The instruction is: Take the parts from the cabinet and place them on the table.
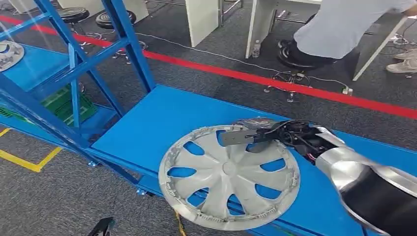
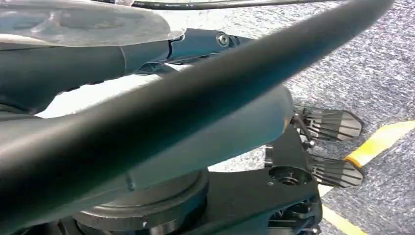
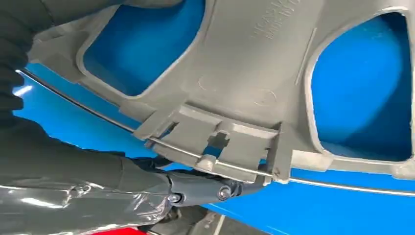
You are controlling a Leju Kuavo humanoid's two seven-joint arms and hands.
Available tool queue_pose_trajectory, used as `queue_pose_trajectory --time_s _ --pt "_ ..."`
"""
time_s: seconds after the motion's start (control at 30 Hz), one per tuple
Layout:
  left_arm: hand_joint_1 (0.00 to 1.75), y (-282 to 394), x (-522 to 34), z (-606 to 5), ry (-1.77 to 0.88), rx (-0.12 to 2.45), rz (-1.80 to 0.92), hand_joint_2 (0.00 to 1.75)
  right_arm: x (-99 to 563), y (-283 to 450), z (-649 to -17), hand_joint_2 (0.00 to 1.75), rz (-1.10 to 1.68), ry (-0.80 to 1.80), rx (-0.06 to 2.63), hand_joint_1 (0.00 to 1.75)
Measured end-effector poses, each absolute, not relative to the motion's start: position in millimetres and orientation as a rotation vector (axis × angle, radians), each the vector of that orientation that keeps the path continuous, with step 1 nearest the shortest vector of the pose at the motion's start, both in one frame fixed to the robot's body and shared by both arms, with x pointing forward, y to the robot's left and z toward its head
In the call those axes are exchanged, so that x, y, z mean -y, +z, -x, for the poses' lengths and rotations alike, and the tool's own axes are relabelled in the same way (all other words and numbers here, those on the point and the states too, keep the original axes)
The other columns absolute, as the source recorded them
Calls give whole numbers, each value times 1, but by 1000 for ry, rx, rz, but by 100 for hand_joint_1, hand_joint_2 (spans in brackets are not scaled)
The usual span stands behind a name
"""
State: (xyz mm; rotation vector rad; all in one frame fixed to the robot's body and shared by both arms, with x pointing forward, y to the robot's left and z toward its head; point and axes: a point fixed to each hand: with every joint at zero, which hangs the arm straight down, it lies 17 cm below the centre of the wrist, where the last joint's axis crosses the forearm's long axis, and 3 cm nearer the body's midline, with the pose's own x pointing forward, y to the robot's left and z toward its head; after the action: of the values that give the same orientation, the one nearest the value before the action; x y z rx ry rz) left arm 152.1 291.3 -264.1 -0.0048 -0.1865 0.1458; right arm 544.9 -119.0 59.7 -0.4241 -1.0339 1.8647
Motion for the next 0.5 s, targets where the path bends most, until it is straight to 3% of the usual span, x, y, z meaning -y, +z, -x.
queue_pose_trajectory --time_s 0.1,0.13,0.17,0.5 --pt "0 -264 -291 -152 149 186 5 0 118 59 -544 175 417 1864 1032 0" --pt "0 -264 -291 -152 150 186 5 0 118 59 -544 175 416 1865 1031 16" --pt "0 -264 -291 -152 150 186 6 0 118 59 -543 175 415 1865 1031 175" --pt "0 -264 -291 -152 153 186 6 0 116 60 -543 175 410 1868 1035 175"
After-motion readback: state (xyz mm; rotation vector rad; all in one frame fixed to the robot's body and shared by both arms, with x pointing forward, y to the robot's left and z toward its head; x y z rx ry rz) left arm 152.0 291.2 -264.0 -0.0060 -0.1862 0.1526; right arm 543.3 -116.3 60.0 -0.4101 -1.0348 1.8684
